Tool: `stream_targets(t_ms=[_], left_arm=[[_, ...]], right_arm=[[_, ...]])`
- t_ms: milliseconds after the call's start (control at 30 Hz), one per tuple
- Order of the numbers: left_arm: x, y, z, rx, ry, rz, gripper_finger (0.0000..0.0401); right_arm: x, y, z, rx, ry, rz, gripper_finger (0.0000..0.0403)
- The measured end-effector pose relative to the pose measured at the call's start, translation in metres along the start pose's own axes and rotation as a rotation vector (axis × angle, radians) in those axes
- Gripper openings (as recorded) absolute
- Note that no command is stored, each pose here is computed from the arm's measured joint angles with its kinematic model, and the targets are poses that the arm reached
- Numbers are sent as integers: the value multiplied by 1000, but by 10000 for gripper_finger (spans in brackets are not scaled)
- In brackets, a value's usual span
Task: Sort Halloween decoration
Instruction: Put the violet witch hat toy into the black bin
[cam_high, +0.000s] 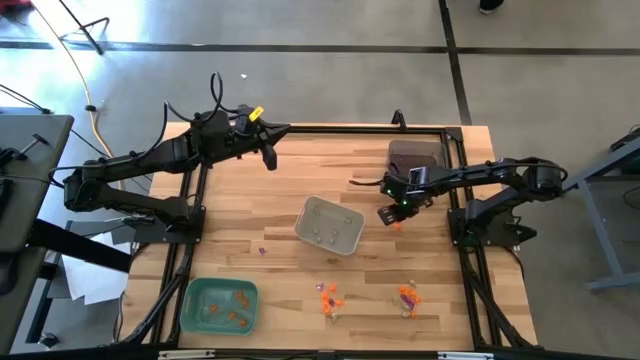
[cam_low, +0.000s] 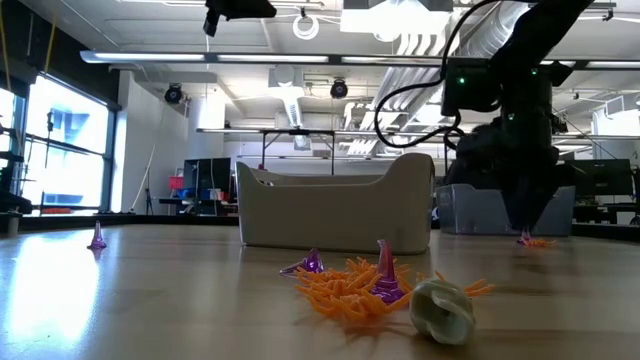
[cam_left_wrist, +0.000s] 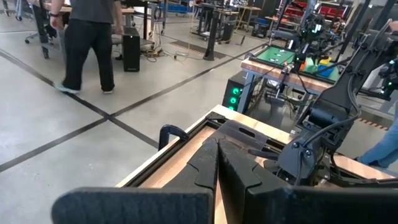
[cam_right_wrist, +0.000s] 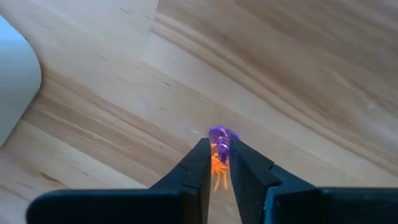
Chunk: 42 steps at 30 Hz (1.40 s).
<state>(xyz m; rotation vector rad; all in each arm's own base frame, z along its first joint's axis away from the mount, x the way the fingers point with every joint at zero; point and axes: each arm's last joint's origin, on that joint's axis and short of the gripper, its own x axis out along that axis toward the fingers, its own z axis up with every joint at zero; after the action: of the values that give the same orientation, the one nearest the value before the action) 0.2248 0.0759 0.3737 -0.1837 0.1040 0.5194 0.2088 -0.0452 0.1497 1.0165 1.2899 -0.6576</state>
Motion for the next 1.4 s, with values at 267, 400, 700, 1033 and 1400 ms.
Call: stream_targets(t_ms=[267,400,700,1033,1400], left_arm=[[0,-1,-1,-1,7,-22,0],[0,-1,-1,0,9,-22,0],[0,-1,-1,0,9,-22,0],[0,-1,-1,1,9,-22,0],[0,0,-2,3,19,-20,0]], right_arm=[[0,-4,-3,17,36,-34,32],[0,-4,-3,17,38,-35,10],[0,-3,-4,29,47,-28,2],[0,-3,-4,30,61,-16,0],[-16,9,2,-1,53,-3,0]])
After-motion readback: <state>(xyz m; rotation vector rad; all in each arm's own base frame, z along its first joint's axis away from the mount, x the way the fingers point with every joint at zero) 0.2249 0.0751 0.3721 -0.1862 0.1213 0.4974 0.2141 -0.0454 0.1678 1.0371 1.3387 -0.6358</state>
